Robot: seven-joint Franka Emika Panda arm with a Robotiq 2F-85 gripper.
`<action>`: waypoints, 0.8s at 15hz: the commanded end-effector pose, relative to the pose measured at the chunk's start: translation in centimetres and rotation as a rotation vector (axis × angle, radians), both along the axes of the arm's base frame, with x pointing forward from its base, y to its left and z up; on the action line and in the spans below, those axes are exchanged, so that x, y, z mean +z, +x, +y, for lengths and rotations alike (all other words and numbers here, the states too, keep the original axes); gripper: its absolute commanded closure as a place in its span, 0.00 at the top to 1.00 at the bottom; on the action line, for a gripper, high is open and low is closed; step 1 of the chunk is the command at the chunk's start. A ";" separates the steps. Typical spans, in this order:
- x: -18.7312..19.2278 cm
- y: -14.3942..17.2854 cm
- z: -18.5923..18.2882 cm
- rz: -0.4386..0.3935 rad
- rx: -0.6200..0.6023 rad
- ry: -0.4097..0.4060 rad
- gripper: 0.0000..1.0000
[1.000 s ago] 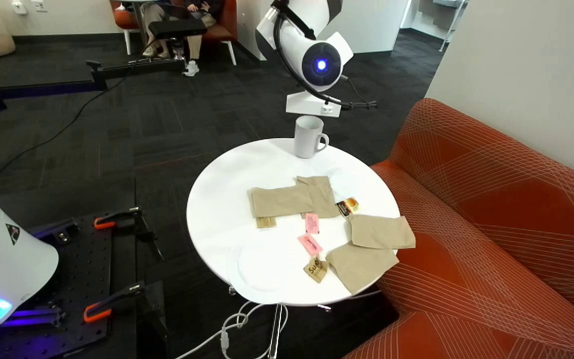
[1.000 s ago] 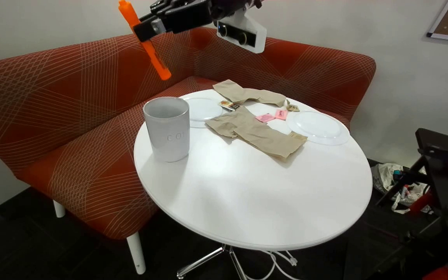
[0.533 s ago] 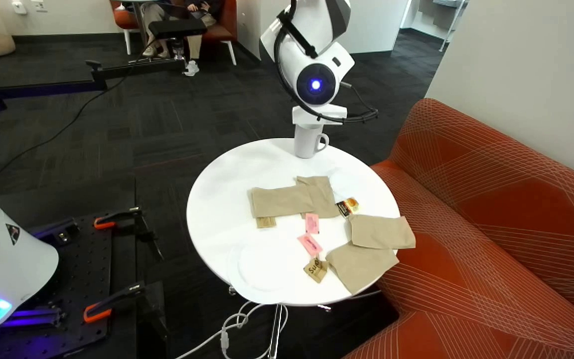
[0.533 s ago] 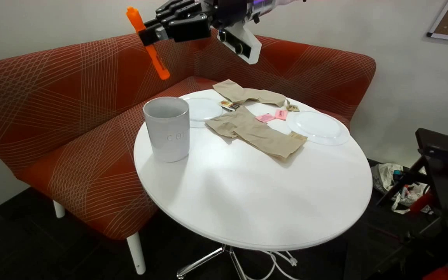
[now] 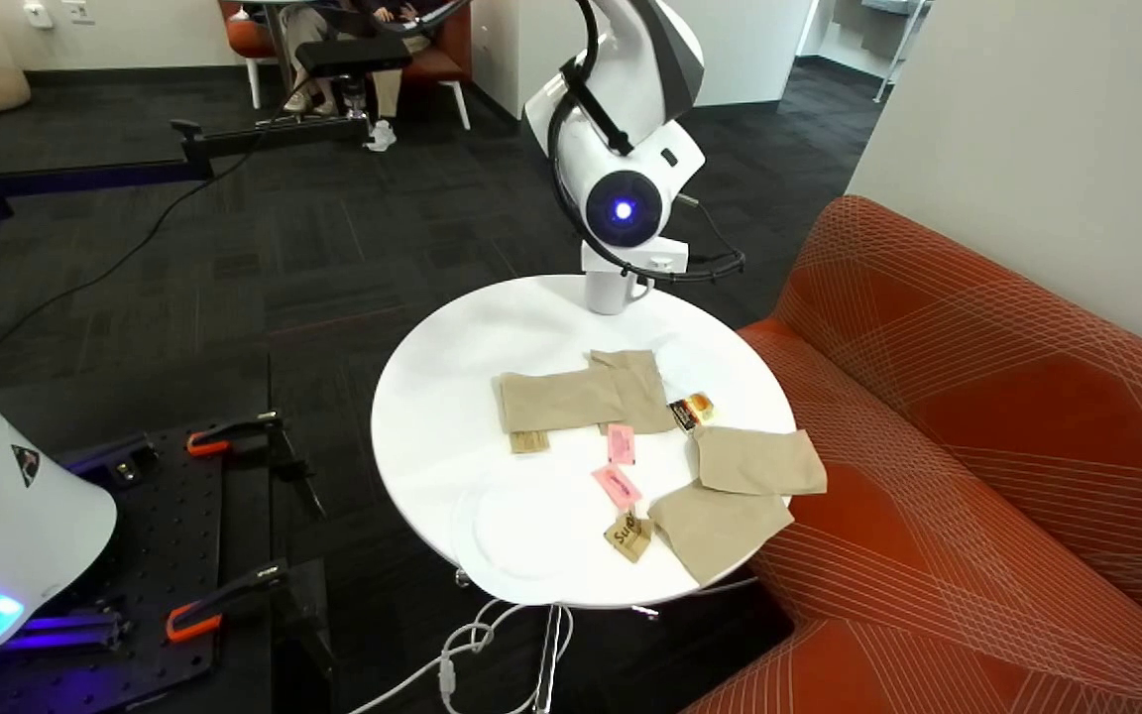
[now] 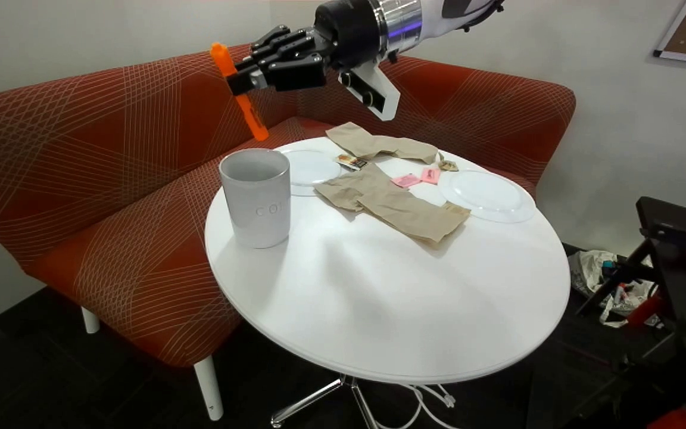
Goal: Put the orange sharpie in the mug
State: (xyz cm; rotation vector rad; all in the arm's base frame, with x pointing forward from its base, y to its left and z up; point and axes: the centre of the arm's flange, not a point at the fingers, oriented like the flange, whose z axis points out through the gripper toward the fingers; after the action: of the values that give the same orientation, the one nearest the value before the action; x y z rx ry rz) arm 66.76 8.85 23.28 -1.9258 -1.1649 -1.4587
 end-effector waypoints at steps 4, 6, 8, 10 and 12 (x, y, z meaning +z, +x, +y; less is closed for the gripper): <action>-1.7 -0.4 0.3 -0.003 -0.016 0.043 0.05; -2.2 -0.5 0.4 0.009 -0.022 0.055 0.05; -2.9 -0.7 0.5 0.021 -0.026 0.062 0.05; -3.5 -0.9 0.5 0.032 -0.030 0.068 0.05; -4.0 -1.1 0.6 0.042 -0.032 0.071 0.05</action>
State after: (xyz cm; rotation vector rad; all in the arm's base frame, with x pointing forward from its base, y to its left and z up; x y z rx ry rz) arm 66.09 9.32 19.77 -1.9485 -1.0607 -1.4277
